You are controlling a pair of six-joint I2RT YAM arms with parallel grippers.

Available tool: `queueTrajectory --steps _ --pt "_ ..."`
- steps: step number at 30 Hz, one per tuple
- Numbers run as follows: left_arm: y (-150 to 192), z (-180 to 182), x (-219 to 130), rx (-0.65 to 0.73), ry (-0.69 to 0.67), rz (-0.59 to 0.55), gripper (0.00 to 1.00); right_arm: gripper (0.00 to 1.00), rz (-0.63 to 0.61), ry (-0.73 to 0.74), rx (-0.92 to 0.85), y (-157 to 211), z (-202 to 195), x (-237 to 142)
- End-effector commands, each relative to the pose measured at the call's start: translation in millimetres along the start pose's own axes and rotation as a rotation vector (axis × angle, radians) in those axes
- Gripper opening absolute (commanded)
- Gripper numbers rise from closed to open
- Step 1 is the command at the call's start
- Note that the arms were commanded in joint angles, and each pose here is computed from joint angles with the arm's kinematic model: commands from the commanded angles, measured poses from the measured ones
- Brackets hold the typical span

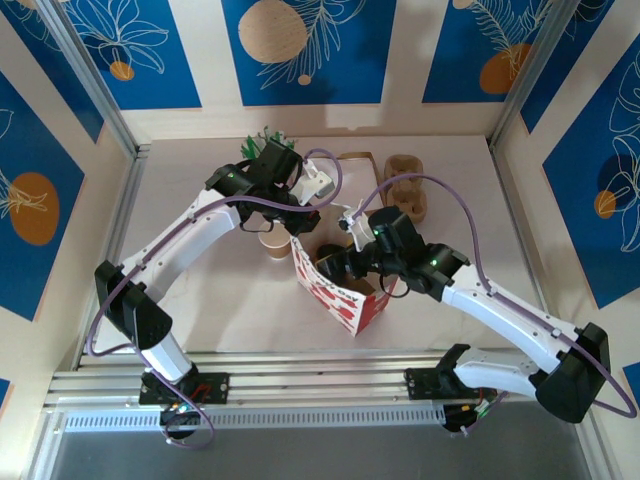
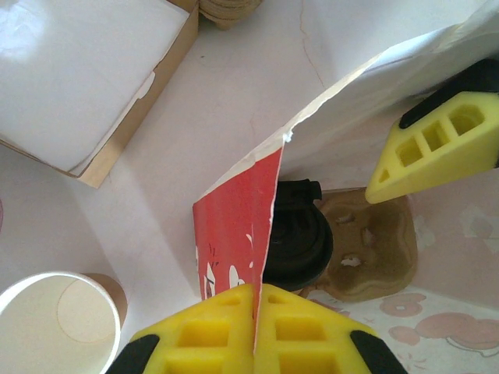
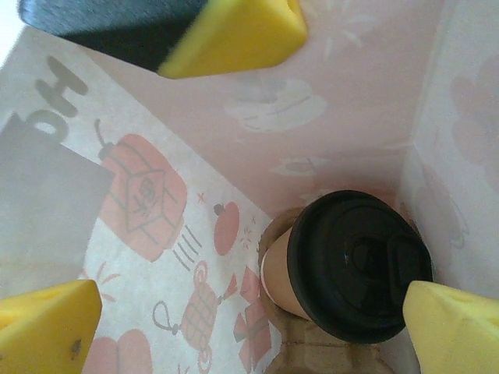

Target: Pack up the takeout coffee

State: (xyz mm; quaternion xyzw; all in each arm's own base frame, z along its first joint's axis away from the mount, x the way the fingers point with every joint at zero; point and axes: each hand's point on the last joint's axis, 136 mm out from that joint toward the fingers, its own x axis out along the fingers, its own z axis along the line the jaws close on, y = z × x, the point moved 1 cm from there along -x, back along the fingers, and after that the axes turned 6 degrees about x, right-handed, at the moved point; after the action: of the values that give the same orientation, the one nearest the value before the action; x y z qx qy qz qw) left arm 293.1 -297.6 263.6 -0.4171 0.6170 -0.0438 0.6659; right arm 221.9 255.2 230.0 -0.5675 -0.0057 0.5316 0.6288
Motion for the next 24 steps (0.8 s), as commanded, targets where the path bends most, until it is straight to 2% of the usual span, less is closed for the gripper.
queueTrajectory --steps 1,24 --pt "-4 0 -13 -0.002 -0.009 -0.024 0.03 0.99 -0.013 -0.053 -0.027 -7 14 -12" --pt "-4 2 -11 -0.004 -0.016 -0.015 0.03 0.99 -0.095 -0.153 -0.085 -21 38 -57"
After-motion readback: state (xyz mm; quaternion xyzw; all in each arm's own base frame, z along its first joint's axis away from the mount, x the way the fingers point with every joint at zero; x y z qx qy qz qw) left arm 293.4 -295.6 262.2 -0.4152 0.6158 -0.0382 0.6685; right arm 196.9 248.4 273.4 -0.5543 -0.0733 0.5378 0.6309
